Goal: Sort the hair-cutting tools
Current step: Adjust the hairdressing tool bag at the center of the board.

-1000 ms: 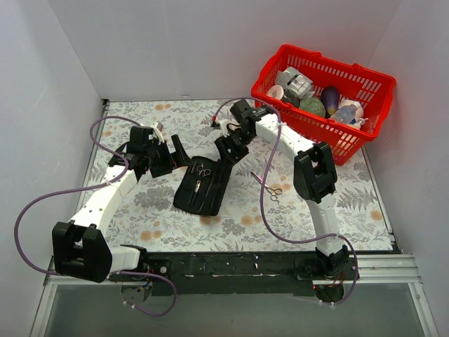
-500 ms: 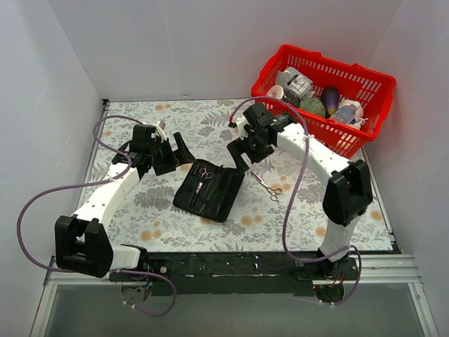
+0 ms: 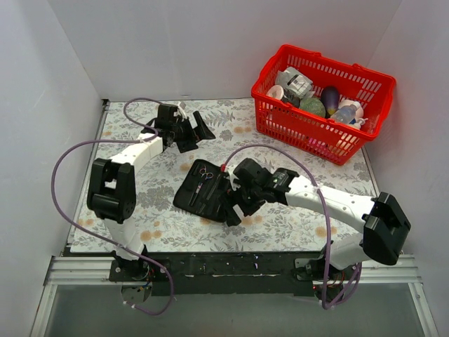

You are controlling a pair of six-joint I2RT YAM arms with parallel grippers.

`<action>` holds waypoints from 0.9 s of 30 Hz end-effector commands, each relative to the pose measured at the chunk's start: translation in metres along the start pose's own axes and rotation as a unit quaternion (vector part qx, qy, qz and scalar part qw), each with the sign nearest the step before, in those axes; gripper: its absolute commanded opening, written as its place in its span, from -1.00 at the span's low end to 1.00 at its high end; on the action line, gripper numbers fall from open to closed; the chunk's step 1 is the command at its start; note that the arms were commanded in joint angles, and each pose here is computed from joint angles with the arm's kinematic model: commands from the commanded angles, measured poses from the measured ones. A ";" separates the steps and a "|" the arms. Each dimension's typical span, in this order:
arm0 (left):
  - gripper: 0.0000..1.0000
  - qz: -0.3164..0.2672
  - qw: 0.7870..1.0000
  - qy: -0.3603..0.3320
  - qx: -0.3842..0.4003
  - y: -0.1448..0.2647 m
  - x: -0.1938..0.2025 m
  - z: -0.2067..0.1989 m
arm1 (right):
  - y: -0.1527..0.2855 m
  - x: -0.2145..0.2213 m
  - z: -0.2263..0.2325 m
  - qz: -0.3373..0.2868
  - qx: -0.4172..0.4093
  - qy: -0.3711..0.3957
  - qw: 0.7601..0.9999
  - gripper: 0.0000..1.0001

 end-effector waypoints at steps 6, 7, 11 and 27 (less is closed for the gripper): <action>0.96 0.022 0.998 -0.023 0.045 -0.057 -0.013 -0.005 | -0.032 -0.032 0.056 -0.067 -0.066 -0.005 0.996 0.94; 0.96 0.028 0.998 -0.023 0.045 -0.063 -0.013 -0.002 | -0.035 -0.035 0.058 -0.065 -0.067 -0.005 0.996 0.94; 0.96 0.043 0.998 -0.025 0.038 -0.075 -0.008 0.010 | -0.059 -0.038 0.064 -0.046 -0.076 -0.006 0.996 0.94; 0.96 0.079 0.997 -0.010 -0.006 -0.075 0.031 0.047 | -0.116 -0.034 0.051 0.018 -0.047 -0.002 0.999 0.93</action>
Point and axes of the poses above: each gripper's point midway between its finger pads, its own y axis back along the fingers, its own z axis along the line the jaws close on, x = y × z, the point moved 3 cm from there along y, back along the fingers, and after that the axes turned 9 degrees about y, right-handed, at the moved point
